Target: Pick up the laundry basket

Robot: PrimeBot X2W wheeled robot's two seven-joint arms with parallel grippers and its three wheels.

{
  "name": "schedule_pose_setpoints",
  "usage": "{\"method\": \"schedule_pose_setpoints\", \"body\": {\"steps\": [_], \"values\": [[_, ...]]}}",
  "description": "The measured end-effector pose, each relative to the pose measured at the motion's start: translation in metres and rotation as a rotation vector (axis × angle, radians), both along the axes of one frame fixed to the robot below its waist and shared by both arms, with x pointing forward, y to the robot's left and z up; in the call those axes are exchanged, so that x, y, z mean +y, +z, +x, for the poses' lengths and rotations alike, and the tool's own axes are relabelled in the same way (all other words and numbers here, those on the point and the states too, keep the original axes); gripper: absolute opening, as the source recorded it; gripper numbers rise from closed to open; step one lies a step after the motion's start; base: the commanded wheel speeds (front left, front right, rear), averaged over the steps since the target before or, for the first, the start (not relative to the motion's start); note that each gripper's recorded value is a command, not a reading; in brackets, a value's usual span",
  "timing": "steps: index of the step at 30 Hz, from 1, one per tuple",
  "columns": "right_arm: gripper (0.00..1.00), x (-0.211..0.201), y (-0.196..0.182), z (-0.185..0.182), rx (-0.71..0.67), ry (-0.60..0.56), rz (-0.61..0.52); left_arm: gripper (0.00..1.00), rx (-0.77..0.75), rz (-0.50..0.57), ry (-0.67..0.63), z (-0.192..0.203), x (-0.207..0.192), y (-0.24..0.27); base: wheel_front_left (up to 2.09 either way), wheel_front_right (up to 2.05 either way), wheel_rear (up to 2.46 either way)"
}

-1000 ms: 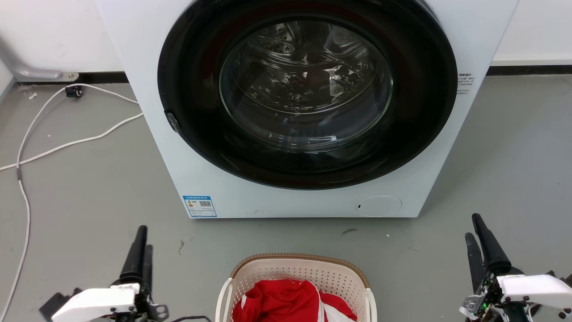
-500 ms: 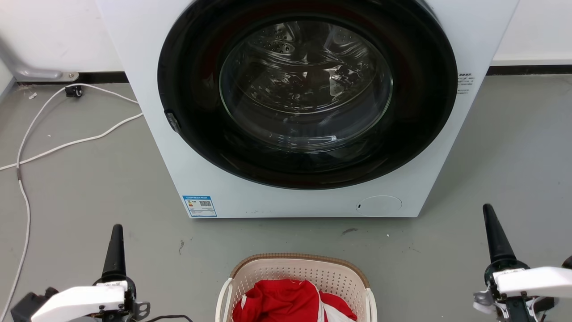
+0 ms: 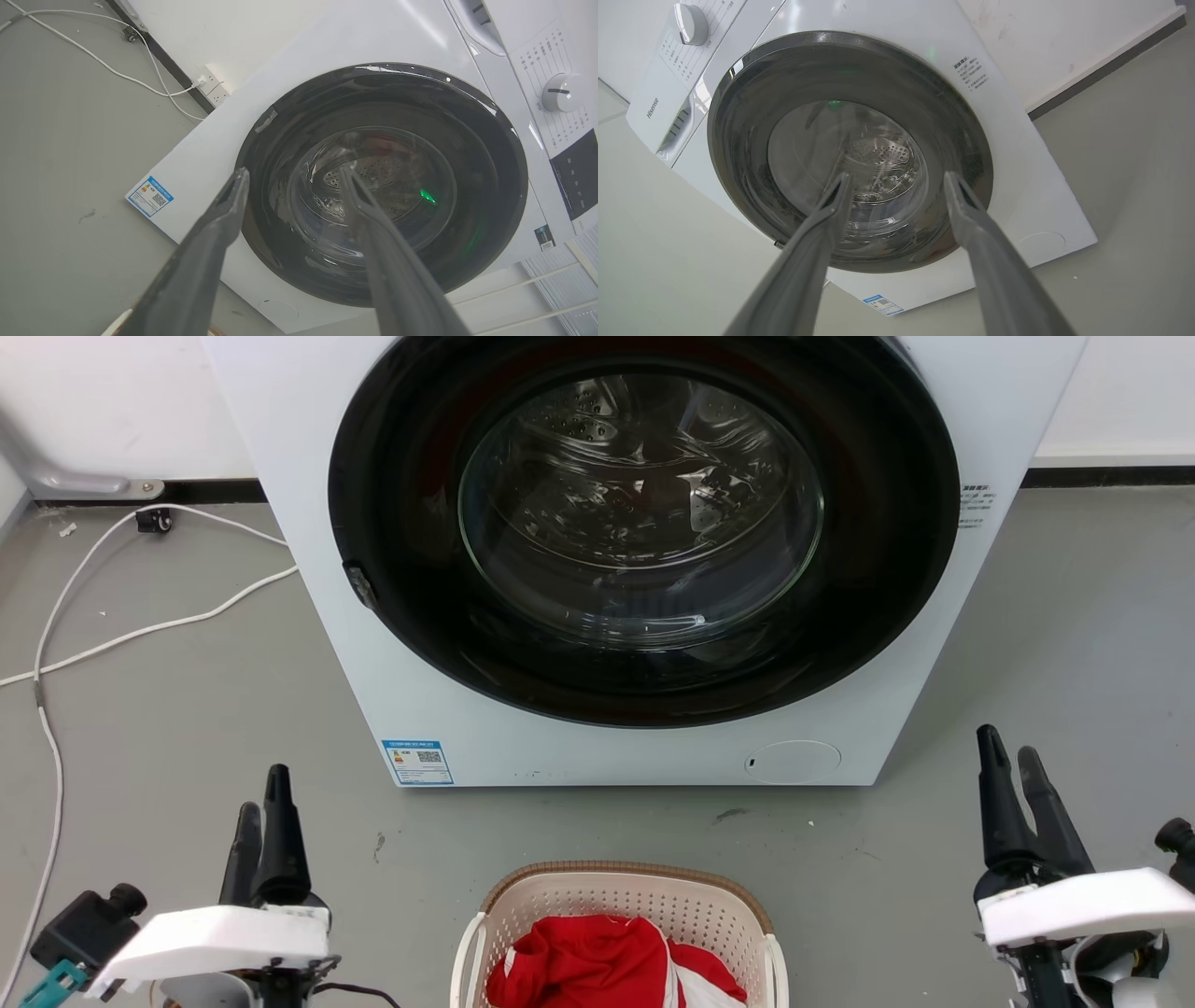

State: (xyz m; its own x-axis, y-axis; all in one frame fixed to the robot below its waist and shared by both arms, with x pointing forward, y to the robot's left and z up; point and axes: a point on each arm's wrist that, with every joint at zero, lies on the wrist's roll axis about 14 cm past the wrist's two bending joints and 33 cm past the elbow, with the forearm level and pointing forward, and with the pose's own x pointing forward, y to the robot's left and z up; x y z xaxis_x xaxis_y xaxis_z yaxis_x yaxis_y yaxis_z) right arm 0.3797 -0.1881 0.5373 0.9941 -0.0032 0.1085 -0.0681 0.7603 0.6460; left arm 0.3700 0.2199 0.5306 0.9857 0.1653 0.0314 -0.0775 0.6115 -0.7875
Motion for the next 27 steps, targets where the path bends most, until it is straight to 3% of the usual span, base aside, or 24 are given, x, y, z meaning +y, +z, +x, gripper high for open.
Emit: {"method": "schedule_pose_setpoints", "body": {"steps": [9,27], "values": [[1.0,0.011,0.006,-0.003,-0.029,0.016,-0.185,1.0,-0.026,0.256,-0.082,0.0,-0.034,0.011,0.0,0.0,0.0],[1.0,0.009,-0.021,-0.01,0.03,0.007,-0.374,1.0,-0.01,0.674,-0.183,-0.005,-0.081,0.005,0.0,0.0,0.0]]}}
